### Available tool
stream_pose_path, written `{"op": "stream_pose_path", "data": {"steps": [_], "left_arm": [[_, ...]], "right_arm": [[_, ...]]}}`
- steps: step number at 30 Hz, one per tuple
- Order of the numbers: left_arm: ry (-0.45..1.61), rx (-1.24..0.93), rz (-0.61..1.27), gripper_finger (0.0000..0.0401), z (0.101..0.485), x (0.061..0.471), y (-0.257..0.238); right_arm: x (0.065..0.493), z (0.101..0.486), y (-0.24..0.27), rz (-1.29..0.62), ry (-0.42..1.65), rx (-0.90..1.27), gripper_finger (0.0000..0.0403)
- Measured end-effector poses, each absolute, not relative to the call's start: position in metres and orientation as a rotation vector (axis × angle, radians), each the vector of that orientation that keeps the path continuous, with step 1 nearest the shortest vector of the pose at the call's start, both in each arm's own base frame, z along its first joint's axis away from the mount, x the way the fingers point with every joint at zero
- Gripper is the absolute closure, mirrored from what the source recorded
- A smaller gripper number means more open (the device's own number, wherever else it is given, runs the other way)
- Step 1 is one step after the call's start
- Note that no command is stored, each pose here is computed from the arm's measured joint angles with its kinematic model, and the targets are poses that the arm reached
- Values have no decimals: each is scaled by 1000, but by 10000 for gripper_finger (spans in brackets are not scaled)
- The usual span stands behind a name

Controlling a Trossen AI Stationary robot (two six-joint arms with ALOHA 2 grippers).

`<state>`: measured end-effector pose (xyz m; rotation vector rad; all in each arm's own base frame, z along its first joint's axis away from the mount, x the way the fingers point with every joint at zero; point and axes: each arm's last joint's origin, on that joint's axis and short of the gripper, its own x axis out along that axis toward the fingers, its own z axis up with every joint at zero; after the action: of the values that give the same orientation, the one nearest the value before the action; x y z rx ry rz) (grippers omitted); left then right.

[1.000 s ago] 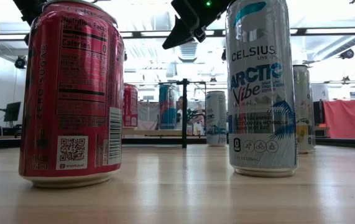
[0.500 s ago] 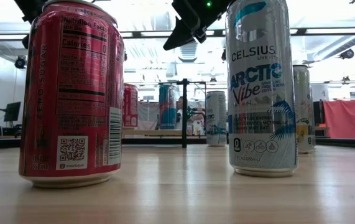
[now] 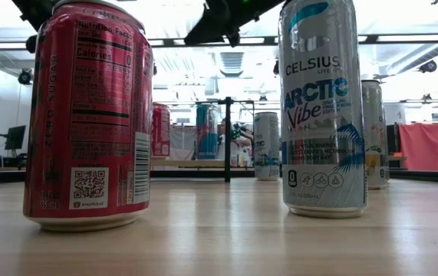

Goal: Place canned beverage on shelf
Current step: Put the top white and pink soda can on the shelf aligned with the other white and pink soda can

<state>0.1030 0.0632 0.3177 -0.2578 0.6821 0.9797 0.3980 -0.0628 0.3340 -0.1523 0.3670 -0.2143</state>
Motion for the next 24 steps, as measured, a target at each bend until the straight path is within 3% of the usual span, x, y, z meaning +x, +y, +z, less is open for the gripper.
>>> {"op": "stream_pose_path", "data": {"steps": [12,24], "left_arm": [[506,-260,927,401,330,72,45],[376,-196,892,401,318,65,41]], "right_arm": [[455,342,-91,-215,297,-190,394],[512,341,-116,-250,224,-190,394]]}}
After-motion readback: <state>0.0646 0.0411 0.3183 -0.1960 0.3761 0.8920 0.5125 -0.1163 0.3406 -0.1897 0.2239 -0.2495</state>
